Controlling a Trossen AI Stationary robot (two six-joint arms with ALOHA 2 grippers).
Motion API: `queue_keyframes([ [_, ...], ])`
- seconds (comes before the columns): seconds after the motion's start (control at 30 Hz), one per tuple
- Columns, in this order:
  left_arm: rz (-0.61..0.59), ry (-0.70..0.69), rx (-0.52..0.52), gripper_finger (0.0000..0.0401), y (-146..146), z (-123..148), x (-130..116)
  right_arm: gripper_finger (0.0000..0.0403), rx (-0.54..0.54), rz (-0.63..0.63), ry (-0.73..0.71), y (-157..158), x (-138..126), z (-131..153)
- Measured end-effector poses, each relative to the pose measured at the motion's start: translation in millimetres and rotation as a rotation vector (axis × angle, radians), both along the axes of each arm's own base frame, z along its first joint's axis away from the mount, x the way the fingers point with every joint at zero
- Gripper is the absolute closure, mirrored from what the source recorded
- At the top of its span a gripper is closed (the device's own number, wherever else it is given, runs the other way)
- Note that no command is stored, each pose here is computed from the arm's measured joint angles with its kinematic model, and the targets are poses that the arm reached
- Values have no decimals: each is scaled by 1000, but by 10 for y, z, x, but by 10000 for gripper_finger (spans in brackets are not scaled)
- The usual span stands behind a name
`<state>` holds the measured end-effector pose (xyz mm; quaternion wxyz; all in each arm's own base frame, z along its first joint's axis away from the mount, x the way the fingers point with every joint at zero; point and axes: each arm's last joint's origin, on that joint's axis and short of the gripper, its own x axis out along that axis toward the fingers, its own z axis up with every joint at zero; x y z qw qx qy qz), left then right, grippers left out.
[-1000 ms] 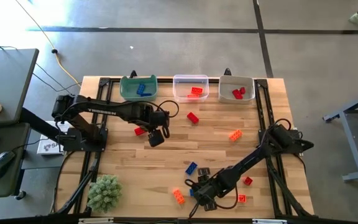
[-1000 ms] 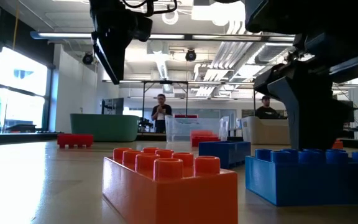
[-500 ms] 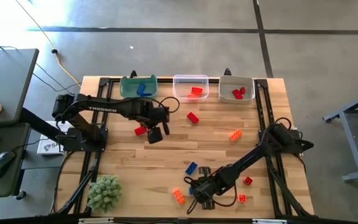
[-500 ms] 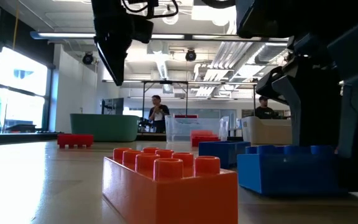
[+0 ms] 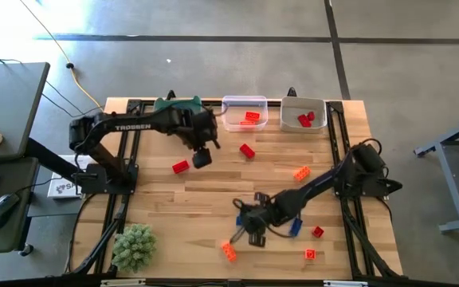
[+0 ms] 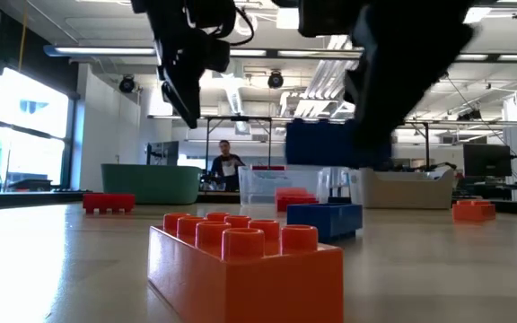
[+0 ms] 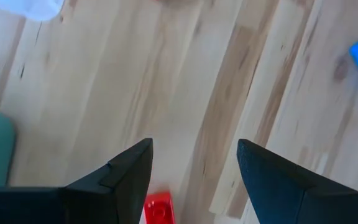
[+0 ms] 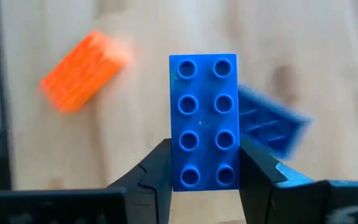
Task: Sort & place blocks by color
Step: Put the blue game piece into the green bin
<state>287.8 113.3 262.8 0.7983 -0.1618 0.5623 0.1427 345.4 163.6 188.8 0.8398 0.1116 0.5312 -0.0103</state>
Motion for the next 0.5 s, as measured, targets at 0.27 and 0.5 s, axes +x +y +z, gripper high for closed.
queue_keyframes([
  [0.27, 104, -125, -85, 178, 367, 32, -94, 291, -83, -118, -43, -512, 88, 215],
  [0.5, 205, -273, -171, 178, 637, 84, -158, 291, -184, -183, -62, -948, 157, 291],
])
